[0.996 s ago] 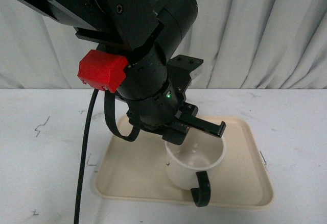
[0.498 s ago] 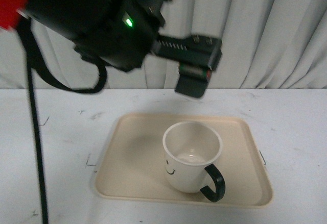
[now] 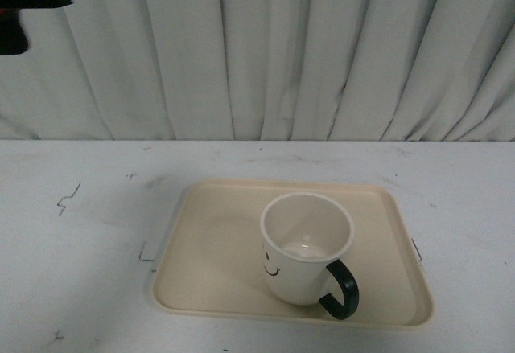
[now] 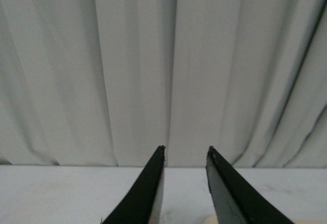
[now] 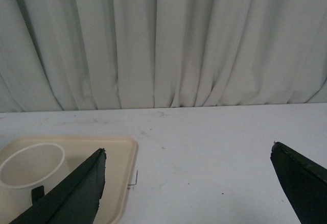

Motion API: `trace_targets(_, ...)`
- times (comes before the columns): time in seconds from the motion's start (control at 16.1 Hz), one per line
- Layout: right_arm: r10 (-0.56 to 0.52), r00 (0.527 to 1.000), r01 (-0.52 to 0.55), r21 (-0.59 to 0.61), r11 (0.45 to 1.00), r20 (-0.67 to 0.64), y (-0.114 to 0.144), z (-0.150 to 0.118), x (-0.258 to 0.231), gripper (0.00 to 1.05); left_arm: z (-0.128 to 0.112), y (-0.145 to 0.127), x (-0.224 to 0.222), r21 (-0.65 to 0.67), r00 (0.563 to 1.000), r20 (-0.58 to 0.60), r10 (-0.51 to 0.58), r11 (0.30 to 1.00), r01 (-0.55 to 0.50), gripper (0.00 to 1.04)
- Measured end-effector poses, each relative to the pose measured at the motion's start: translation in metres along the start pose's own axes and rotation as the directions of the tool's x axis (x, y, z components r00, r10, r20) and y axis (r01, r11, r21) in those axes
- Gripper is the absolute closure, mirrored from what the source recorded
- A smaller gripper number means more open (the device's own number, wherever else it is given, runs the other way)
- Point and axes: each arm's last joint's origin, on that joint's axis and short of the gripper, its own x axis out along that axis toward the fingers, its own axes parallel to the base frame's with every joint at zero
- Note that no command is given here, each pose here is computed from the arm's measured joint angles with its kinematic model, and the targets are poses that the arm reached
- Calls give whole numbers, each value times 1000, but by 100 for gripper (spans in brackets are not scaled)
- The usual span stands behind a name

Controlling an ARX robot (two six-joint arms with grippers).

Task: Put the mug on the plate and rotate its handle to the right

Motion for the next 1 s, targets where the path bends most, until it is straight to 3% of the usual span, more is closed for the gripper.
trace_targets(0.12, 0, 1000, 0, 0, 1000, 0, 0, 0, 0, 6, -27, 17, -24, 30, 995, -99, -30, 999, 33, 100)
trace_targets(0.19, 0, 1000, 0, 0, 1000, 0, 0, 0, 0, 6, -32, 26, -34, 31, 994, -110, -19, 999, 23, 103)
trace_targets(0.31, 0, 1000, 0, 0, 1000, 0, 0, 0, 0, 6, -25, 40, -49, 18, 998, -55, -8, 1000, 9, 103)
trace_targets(0.62, 0, 1000, 0, 0, 1000, 0, 0, 0, 0, 6, -34, 58, -81, 20, 998, -66, -14, 1000, 15, 103)
trace_targets(0.75, -1, 1000, 1, 0, 1000, 0, 0, 0, 0, 6, -48, 73, -98, 19, 996, -93, 2, 1000, 0, 103)
trace_targets(1.0, 0, 1000, 0, 0, 1000, 0, 0, 0, 0, 6, -41, 72, -108, 17, 997, -72, -23, 1000, 24, 103)
